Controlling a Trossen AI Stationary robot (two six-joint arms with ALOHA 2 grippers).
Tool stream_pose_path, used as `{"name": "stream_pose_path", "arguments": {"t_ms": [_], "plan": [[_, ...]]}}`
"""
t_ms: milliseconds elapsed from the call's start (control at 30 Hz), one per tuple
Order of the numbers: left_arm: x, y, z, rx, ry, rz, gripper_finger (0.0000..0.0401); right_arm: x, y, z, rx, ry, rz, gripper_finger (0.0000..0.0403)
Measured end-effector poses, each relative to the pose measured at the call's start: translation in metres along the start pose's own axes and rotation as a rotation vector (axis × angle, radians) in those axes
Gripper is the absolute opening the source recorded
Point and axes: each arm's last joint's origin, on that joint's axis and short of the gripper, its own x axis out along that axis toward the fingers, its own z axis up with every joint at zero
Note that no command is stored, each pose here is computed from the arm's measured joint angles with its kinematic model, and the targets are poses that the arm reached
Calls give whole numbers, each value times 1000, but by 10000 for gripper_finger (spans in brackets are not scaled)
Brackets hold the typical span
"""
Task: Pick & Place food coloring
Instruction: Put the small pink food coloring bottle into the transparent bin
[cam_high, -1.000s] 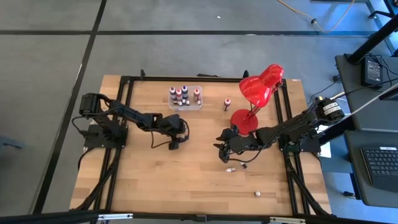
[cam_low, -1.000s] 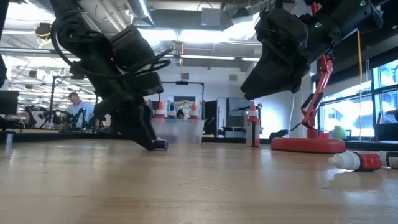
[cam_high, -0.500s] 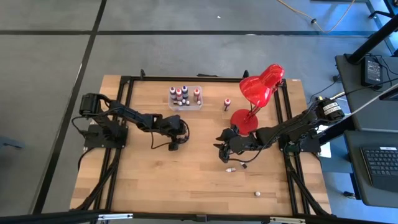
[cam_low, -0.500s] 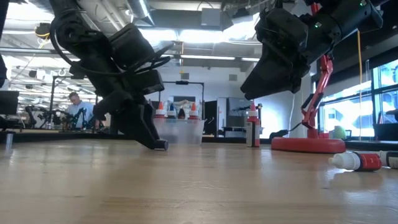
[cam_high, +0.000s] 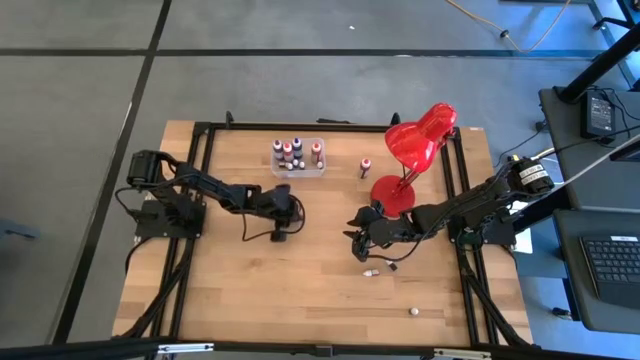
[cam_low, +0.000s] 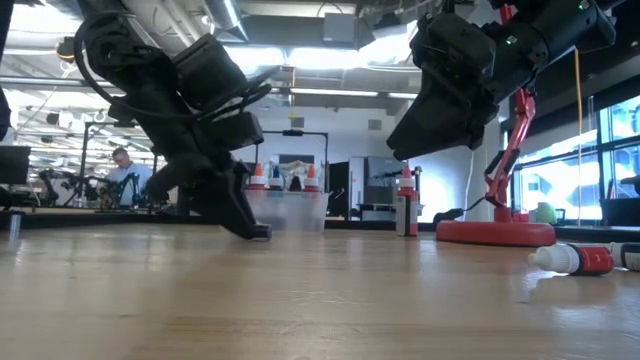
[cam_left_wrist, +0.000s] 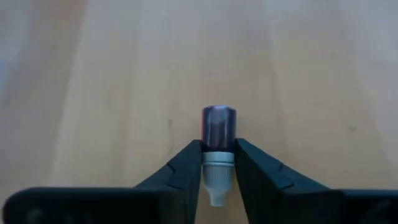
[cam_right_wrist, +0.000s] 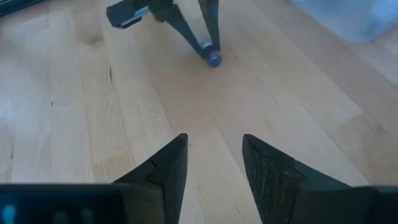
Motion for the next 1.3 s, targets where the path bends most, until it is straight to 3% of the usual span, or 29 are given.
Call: {"name": "stream_pose_path", "arguments": {"t_ms": [233, 333, 533, 633, 867, 1067, 1300], "plan": [[-1, 1, 0, -2, 2, 26, 68, 0, 0, 0, 0, 0, 0, 156], [-12, 5, 14, -44, -40, 41, 68, 0, 0, 0, 0, 0, 1, 156], [-54, 43, 47, -131, -56, 317, 68, 0, 0, 0, -1, 0, 0, 156], [-71, 67, 53, -188, -2, 388, 68, 0, 0, 0, -2, 0, 0, 156], [-84, 100, 43, -262, 225, 418, 68, 0, 0, 0, -18, 0, -1, 156], [-78, 110, 38, -281, 233, 381, 69, 0, -1, 1, -50, -11, -16, 156], [-50, 121, 31, -269, 257, 366, 69, 0, -1, 2, -49, -29, -42, 156]]}}
